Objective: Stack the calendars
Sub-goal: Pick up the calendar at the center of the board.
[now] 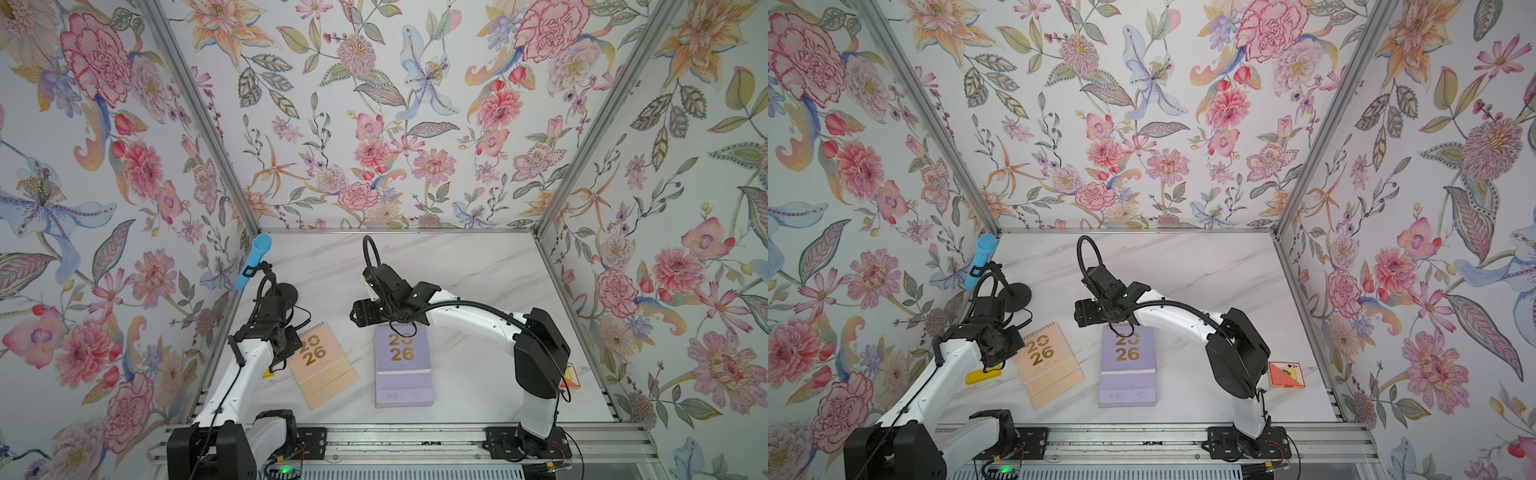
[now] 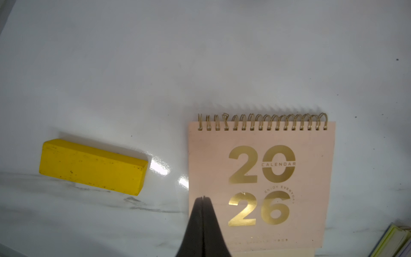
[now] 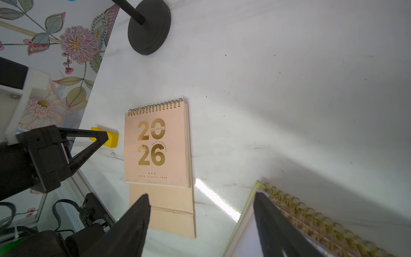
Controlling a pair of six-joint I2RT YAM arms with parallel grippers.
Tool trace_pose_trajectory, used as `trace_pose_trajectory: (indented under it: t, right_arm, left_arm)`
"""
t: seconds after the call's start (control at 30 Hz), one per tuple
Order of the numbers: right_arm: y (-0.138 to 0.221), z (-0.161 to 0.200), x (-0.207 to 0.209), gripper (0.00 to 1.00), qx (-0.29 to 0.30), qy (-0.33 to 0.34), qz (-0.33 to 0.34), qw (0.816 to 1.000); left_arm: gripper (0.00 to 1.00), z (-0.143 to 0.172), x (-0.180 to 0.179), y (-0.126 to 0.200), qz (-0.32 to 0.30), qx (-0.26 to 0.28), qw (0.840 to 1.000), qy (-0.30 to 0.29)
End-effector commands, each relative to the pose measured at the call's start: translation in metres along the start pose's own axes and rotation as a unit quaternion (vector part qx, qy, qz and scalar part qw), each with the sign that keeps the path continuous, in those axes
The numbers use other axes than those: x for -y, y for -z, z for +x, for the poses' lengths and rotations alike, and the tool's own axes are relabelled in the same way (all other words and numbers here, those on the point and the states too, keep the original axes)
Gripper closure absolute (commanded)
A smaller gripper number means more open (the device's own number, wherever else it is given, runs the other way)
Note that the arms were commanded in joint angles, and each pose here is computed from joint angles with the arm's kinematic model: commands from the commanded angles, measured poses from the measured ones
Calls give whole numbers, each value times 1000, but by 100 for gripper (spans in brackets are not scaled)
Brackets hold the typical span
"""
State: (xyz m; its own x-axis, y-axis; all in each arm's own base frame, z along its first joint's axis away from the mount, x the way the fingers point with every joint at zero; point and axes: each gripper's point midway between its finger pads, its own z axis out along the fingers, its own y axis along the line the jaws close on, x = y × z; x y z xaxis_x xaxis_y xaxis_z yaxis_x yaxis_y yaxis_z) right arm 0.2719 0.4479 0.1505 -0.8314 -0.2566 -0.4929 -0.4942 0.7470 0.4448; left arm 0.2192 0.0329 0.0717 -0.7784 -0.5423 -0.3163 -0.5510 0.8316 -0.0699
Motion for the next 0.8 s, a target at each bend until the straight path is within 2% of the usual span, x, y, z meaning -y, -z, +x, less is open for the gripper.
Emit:
trace_pose_trajectory:
  t: [0.0, 0.13, 0.77]
  right_arm:
    - [-8, 2, -22, 25, -15, 19, -25, 999]
    - [-27, 7, -33, 25, -32, 24, -34, 999]
    - [-76, 32, -24, 25, -88, 5, -39, 995]
  left_arm:
    - [100, 7, -10, 1, 1, -14, 1000, 10]
    - [100, 10, -17, -7, 19, -33, 998, 41]
    - [100, 14, -15, -32, 29, -58, 995, 82]
